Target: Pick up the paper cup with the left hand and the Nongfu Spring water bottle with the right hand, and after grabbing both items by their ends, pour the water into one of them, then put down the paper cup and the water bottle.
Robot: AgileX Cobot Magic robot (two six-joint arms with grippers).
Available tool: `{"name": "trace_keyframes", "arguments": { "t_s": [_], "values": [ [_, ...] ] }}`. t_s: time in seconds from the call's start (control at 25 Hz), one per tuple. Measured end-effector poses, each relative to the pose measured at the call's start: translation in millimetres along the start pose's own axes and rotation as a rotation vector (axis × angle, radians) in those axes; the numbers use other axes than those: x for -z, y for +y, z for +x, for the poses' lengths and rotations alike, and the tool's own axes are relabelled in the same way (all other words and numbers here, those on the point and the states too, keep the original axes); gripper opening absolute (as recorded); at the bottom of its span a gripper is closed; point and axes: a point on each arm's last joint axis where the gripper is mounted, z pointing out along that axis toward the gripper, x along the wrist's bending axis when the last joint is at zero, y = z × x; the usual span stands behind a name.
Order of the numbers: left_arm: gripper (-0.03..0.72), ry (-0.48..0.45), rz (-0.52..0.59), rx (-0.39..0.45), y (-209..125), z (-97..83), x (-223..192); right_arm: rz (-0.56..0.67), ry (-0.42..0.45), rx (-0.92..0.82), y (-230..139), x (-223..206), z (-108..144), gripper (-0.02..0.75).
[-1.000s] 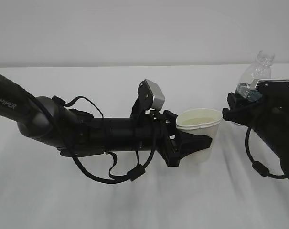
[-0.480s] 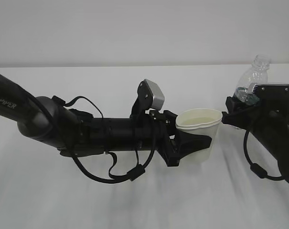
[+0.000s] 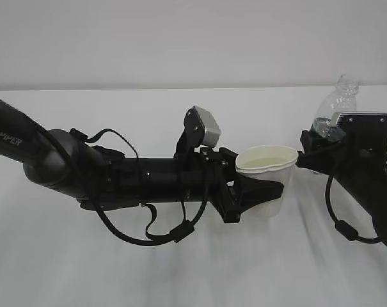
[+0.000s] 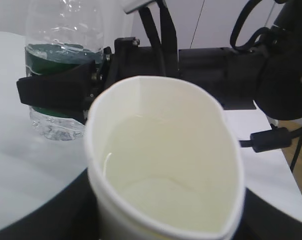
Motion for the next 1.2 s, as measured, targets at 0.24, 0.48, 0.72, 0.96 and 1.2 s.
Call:
{"name": "trace_keyframes", "arguments": {
  "t_s": [0.24,0.48,0.72,0.96,1.2],
  "values": [
    [0.41,0.0,0.0,0.0,0,0.0,0,0.03,0.009,0.006,-7,7,0,0.403],
    [0.41,0.0,0.0,0.0,0,0.0,0,0.059,0.009,0.008,-14,11,0,0.403],
    [0.41,0.0,0.0,0.0,0,0.0,0,0.081,0.008,0.009,-24,10,-1,0.403],
    [0.41,0.0,0.0,0.0,0,0.0,0,0.079,0.008,0.009,-24,10,-1,0.405],
    [0.41,0.0,0.0,0.0,0,0.0,0,0.079,0.008,0.009,-24,10,-1,0.503]
  ]
}}
